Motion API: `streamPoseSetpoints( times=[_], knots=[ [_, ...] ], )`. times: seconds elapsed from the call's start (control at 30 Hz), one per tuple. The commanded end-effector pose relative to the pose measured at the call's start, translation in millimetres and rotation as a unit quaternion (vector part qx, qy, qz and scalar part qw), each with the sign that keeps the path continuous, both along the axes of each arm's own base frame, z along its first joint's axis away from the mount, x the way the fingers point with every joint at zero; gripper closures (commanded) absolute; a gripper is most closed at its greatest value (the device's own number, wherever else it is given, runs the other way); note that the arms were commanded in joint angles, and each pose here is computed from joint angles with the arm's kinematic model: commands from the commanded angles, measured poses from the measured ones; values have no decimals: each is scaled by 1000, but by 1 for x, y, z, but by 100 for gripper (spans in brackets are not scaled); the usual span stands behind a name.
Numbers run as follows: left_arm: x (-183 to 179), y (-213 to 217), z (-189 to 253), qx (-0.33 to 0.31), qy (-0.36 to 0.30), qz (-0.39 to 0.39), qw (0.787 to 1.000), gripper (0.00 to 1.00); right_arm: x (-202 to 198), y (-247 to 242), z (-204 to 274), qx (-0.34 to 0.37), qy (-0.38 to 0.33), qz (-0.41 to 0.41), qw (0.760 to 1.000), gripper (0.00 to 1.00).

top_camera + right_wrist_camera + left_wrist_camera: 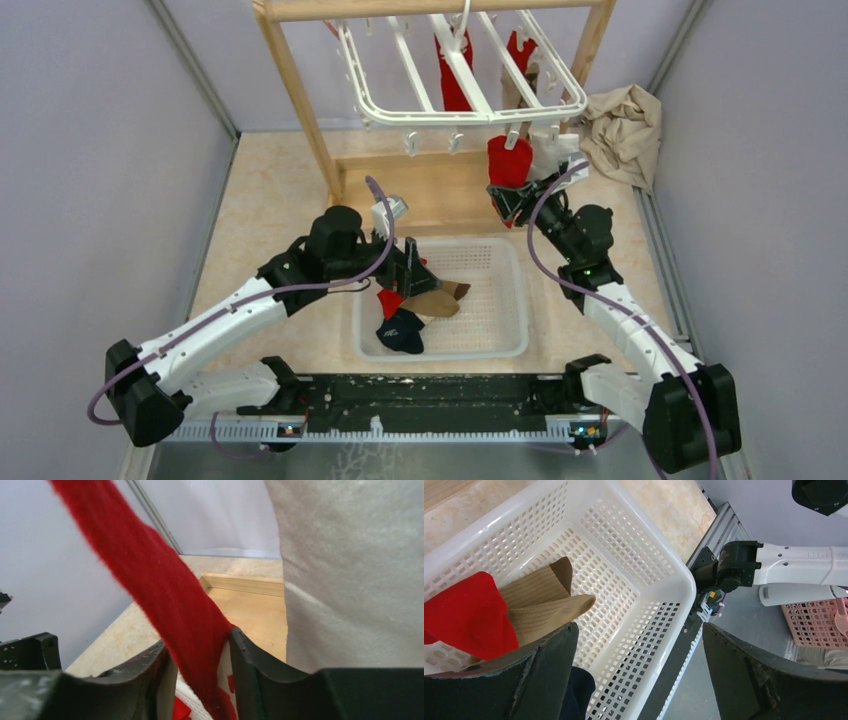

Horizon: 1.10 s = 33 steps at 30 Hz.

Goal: Remove the socks clipped to the hanger
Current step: Remove the sock from the hanger.

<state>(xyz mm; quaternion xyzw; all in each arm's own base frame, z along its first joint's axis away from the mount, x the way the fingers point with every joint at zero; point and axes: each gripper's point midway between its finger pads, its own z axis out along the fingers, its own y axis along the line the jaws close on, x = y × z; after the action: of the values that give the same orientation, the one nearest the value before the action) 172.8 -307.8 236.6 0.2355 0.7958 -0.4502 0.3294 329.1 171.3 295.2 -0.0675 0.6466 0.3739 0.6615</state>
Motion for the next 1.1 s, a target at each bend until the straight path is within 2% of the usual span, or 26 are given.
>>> streamPoseSetpoints(
  times=[0.0, 0.17, 0.27, 0.57, 0.8, 1.07],
  knots=[
    [-1, -7, 12, -22, -4, -11, 1000, 1, -9, 3, 26, 14, -55, 20, 998, 64],
    [3, -13, 27, -36, -13, -14, 999, 1, -19, 0, 34, 7, -65, 20, 998, 94],
    [7, -19, 41, -51, -19, -15, 998, 1, -25, -4, 39, -2, -70, 12, 998, 100],
    [34, -33, 86, -88, -72, 15, 993, 1, -47, -2, 52, -10, -71, 36, 997, 100],
    [42, -41, 88, -108, -132, 2, 985, 1, -69, 26, 60, 2, -48, 149, 988, 100],
    [41, -38, 83, -120, -159, -5, 980, 1, -89, 50, 69, 38, -18, 266, 963, 100]
  ],
)
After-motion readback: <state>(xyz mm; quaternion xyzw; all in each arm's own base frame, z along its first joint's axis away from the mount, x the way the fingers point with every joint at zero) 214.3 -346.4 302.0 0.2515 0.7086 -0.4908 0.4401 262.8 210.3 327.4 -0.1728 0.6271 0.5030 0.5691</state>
